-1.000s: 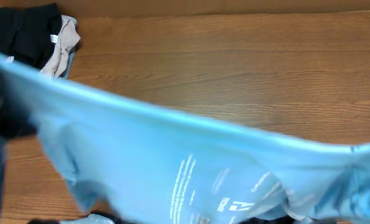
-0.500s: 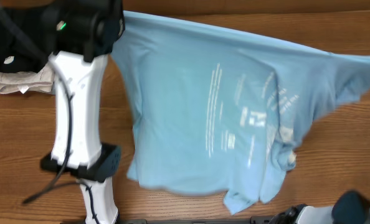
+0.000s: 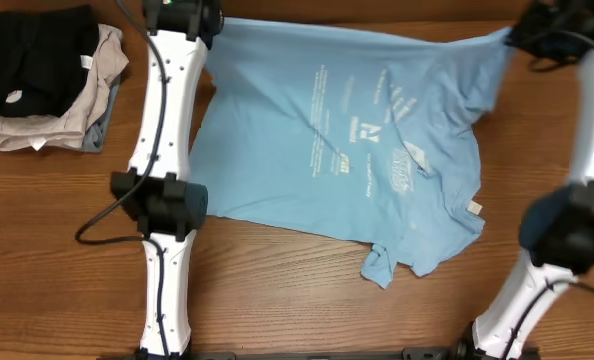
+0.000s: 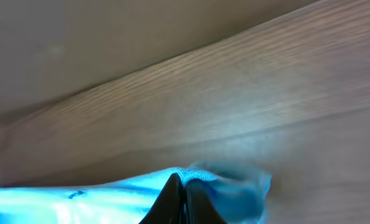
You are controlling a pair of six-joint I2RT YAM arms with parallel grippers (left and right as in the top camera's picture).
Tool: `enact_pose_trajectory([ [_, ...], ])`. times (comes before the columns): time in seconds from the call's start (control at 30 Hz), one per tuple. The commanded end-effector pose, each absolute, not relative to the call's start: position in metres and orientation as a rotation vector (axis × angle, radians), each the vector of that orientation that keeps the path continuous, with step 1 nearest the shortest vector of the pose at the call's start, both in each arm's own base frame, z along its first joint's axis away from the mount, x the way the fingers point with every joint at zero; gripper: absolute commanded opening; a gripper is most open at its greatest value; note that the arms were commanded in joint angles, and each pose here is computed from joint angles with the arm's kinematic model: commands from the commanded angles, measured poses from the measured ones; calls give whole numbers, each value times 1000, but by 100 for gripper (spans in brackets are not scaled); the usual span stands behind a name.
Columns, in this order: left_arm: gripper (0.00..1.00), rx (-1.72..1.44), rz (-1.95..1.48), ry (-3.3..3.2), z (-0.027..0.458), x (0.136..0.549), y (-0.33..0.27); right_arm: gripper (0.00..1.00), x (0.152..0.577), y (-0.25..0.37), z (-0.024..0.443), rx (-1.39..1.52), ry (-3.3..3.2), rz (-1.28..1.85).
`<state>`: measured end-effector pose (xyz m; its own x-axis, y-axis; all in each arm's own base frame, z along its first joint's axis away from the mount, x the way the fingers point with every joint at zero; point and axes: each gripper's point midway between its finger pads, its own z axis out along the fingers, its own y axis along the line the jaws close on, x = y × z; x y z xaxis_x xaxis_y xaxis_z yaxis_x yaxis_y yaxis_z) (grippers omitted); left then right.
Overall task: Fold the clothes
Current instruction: 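Release the shirt and move both grippers to its sides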
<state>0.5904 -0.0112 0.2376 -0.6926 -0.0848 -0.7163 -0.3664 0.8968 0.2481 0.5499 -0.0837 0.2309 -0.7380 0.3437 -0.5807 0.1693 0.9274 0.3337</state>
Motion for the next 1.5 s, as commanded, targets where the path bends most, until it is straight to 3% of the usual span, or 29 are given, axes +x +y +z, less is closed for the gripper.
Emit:
enact_pose_trajectory([
  [0.0, 8, -366, 516, 2279, 212, 609, -5, 4, 579, -72, 195, 423, 2414, 249],
  [0.07, 23, -367, 499, 2267, 198, 622, -9, 4, 597, -61, 175, 408, 2405, 244],
  [0.1, 37, -365, 480, 2261, 190, 629, -11, 5, 608, -54, 166, 392, 2392, 247],
  [0.13, 50, -365, 464, 2254, 185, 634, -13, 14, 615, -51, 159, 386, 2381, 247],
  [0.17, 68, -363, 451, 2254, 180, 638, -15, 30, 619, -49, 156, 384, 2373, 245],
  [0.2, 86, -359, 423, 2254, 176, 642, -17, 59, 623, -48, 153, 379, 2367, 243],
  [0.23, 98, -345, 397, 2259, 173, 645, -19, 81, 624, -48, 155, 387, 2357, 245],
  [0.33, 100, -280, 370, 2272, 179, 646, -21, 100, 622, -55, 167, 443, 2338, 252],
  [0.57, 100, -244, 243, 2265, 265, 604, -29, 100, 573, -60, 274, 451, 2306, 378],
  [0.73, 100, -175, 65, 2261, 345, 538, -44, 100, 489, -50, 363, 446, 2298, 359],
  [0.83, 100, -165, 44, 2271, 376, 497, -41, 100, 438, -41, 394, 451, 2308, 346],
  [1.03, 100, -200, 49, 2347, 393, 432, -31, 100, 360, -28, 434, 461, 2279, 341],
  [1.1, 100, -98, -87, 2378, 394, 424, -52, 100, 340, -21, 446, 471, 2245, 365],
  [1.27, 100, -44, -181, 2400, 399, 406, -64, 100, 297, -13, 444, 497, 2259, 378],
  [1.47, 100, -116, -55, 2535, 371, 374, -44, 100, 236, -23, 368, 675, 2437, 241],
])
